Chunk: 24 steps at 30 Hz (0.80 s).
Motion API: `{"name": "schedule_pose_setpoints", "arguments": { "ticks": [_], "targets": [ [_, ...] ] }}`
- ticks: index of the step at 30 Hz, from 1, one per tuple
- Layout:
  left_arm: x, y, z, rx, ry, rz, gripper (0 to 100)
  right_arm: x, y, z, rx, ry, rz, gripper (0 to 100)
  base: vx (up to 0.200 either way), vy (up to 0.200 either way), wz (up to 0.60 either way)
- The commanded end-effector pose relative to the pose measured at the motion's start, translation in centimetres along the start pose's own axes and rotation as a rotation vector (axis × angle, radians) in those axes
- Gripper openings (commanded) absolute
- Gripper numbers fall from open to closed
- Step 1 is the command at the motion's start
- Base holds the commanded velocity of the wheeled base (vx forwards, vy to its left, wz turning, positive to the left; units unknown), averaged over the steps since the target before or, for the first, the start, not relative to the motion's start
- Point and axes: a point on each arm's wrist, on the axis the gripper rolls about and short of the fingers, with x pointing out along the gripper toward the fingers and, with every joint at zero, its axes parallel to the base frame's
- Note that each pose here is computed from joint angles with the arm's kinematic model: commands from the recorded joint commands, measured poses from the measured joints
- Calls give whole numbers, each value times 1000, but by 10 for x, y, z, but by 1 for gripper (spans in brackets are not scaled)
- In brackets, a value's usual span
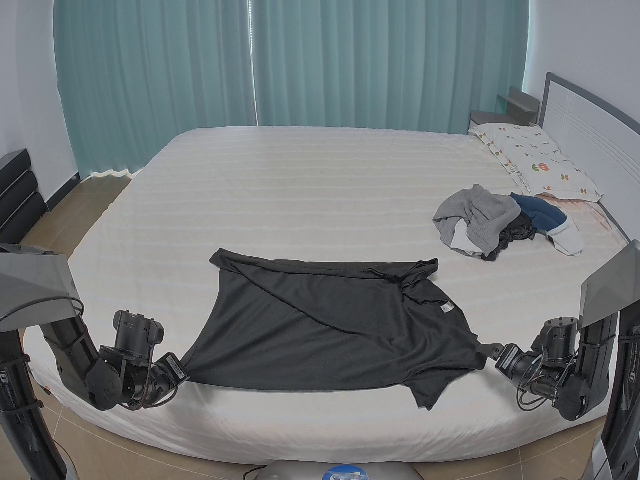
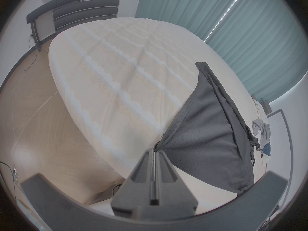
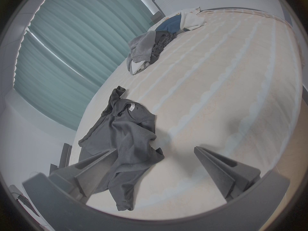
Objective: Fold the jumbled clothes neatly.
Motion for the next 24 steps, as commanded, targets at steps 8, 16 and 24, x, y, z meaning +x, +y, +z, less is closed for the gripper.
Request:
{"name": "schedule_pose_setpoints", "arguments": {
  "ticks": [8, 16, 24],
  "targets": [
    [3, 1, -1, -20, 17, -5, 0, 33, 17, 3, -60, -8, 83, 0, 0, 0, 0],
    [8, 1, 1, -54, 28, -26, 0, 65, 37, 35, -56, -65, 124, 0, 0, 0, 0],
    [15, 0, 8, -131, -21, -72, 0, 89, 61, 59, -61, -104, 164, 0, 0, 0, 0]
  ]
}}
